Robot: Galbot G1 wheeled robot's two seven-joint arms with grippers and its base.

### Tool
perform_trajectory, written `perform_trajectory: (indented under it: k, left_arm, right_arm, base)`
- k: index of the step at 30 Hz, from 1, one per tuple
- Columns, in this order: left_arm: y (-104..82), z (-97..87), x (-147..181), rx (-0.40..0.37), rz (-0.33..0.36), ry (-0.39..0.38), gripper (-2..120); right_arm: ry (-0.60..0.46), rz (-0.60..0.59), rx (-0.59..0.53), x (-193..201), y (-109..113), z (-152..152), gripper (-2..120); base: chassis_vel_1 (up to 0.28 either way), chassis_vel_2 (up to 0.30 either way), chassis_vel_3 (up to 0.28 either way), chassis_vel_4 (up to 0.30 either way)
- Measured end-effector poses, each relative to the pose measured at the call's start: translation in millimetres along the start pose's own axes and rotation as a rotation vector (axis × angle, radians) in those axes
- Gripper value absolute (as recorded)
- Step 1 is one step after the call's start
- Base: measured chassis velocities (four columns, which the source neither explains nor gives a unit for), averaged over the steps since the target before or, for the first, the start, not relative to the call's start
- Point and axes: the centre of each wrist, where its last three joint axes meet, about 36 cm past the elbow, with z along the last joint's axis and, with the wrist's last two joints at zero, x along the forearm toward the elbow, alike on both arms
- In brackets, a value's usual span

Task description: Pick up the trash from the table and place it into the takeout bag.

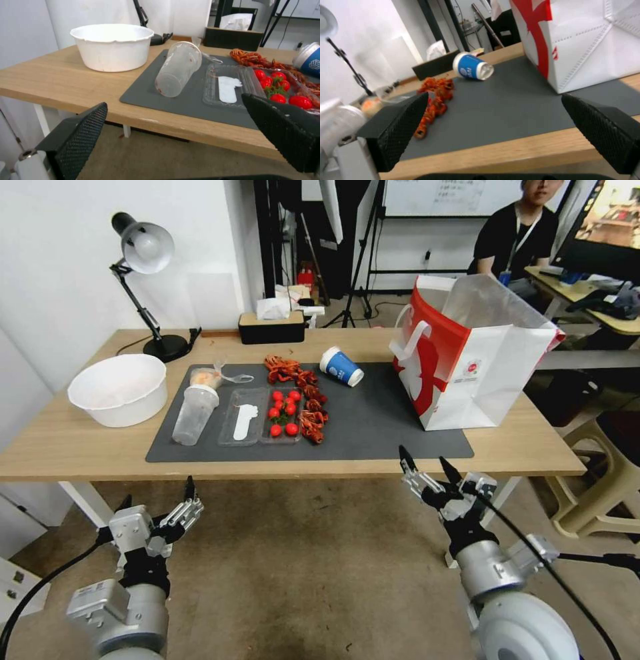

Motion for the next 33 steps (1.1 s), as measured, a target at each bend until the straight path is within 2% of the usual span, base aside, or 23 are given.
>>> perform_trajectory:
  k: [25,28,33]
  left_arm:
    - [1.1,1.4,-1,0.000,-0.004,0.000,100]
    - [1.4,1.5,-2,0.000,-0.006,-0.001,100]
    - [1.9,3.8,-4,-0.005,-0.006,-0.002,100]
  right_arm:
    - [0.017,-0.010,0.052,-3,-3,11,100]
    - [0.016,-0.019,0.063,-9,-4,10,100]
    - [0.018,-0.086,0.135,-57,-13,2,100]
  base:
    - [0.000,0.000,0.000,0.000]
    - [0.000,0.000,0.000,0.000]
    - [0.000,0.000,0.000,0.000]
